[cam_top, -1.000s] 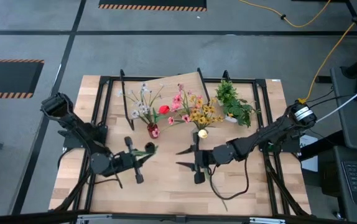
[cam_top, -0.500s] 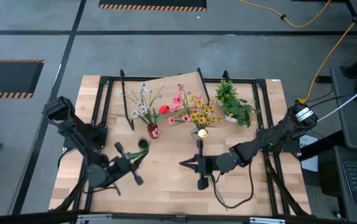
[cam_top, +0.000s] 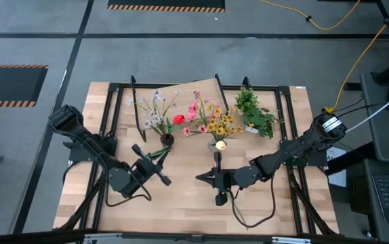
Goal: Pick and place flowers into a vace then onto a shelf
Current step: Put the black flower into the red flower vase
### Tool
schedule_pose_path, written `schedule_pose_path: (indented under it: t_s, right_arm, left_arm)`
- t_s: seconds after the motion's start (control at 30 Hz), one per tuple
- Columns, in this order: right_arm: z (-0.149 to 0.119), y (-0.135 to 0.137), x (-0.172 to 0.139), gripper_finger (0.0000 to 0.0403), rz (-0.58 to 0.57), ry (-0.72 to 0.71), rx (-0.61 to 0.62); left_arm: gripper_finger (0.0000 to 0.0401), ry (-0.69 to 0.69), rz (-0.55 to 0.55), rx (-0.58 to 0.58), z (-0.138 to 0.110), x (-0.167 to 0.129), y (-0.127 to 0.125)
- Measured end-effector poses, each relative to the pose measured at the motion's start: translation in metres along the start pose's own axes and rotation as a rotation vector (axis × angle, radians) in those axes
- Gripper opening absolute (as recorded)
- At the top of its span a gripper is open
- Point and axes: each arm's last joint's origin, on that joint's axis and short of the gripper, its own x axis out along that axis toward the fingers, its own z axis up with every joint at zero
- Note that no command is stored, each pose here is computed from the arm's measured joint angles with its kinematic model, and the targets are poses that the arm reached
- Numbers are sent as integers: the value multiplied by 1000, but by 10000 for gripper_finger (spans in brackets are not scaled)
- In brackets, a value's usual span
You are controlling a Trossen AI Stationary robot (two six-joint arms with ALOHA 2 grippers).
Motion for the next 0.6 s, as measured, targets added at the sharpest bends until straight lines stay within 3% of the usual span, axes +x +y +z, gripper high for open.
schedule_pose_path:
  t_s: [0.3, 0.6]
  right_arm:
    - [-3, 1, 0, 4, 5, 25, -34]
    - [-4, 1, 0, 6, 9, 39, -40]
  left_arm:
    - [3, 6, 47, -8, -4, 14, 8]
    - [3, 4, 50, -109, -17, 13, 41]
